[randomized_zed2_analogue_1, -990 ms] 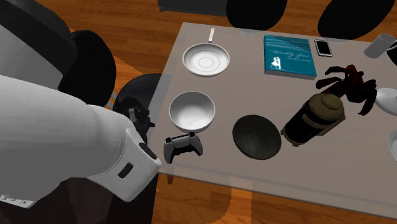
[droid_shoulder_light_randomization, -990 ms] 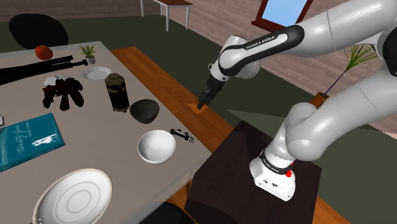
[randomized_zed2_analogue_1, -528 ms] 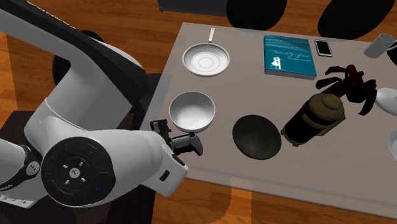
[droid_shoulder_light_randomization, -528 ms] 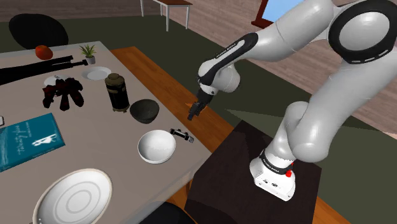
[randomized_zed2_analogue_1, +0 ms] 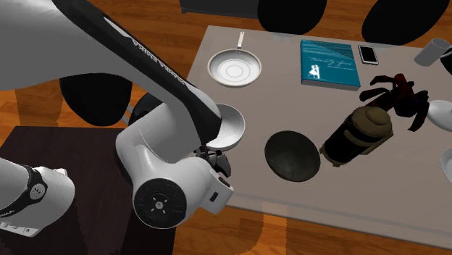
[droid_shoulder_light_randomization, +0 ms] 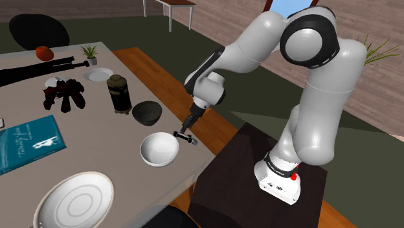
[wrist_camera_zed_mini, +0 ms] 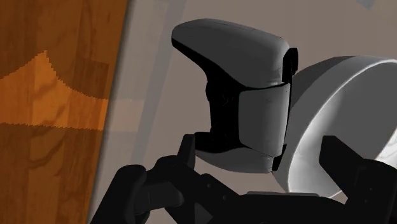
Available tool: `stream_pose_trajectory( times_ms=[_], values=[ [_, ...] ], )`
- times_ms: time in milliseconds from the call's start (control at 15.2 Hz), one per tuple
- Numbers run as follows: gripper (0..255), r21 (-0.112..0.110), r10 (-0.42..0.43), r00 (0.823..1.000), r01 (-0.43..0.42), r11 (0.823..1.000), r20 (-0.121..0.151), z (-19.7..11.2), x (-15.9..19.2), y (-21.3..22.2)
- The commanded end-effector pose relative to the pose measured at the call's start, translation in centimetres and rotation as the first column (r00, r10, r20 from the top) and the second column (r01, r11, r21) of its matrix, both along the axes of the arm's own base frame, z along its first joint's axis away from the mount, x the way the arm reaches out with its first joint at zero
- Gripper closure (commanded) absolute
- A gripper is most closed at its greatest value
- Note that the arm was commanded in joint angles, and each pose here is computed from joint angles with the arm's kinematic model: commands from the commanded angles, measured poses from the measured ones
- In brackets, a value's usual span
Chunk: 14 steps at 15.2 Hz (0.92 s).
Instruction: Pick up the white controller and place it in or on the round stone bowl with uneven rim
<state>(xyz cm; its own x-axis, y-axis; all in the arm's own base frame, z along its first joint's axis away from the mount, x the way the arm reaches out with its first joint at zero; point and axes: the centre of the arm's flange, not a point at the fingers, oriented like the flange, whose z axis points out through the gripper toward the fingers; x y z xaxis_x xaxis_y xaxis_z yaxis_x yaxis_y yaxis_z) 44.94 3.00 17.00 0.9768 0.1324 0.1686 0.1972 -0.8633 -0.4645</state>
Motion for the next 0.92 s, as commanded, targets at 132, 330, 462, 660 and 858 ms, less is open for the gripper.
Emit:
stream_pose_trajectory(
  times_ms=[132, 330, 462, 660, 858],
  values=[
    [0, 0.004, 0.001, 1.0, -0.001, 1.0, 0.002, -2.2, 0.3, 1.0],
    [0, 0.004, 0.001, 1.0, -0.001, 1.0, 0.002, -3.4, 0.4, 1.7],
    [0, 0.004, 0.001, 1.0, -0.001, 1.0, 0.002, -3.4, 0.4, 1.7],
    [0, 0.004, 0.001, 1.0, -0.001, 1.0, 0.002, -3.4, 0.4, 1.7],
    [0, 0.004, 0.001, 1.0, -0.001, 1.0, 0.002, -3.4, 0.4, 1.6]
  ],
)
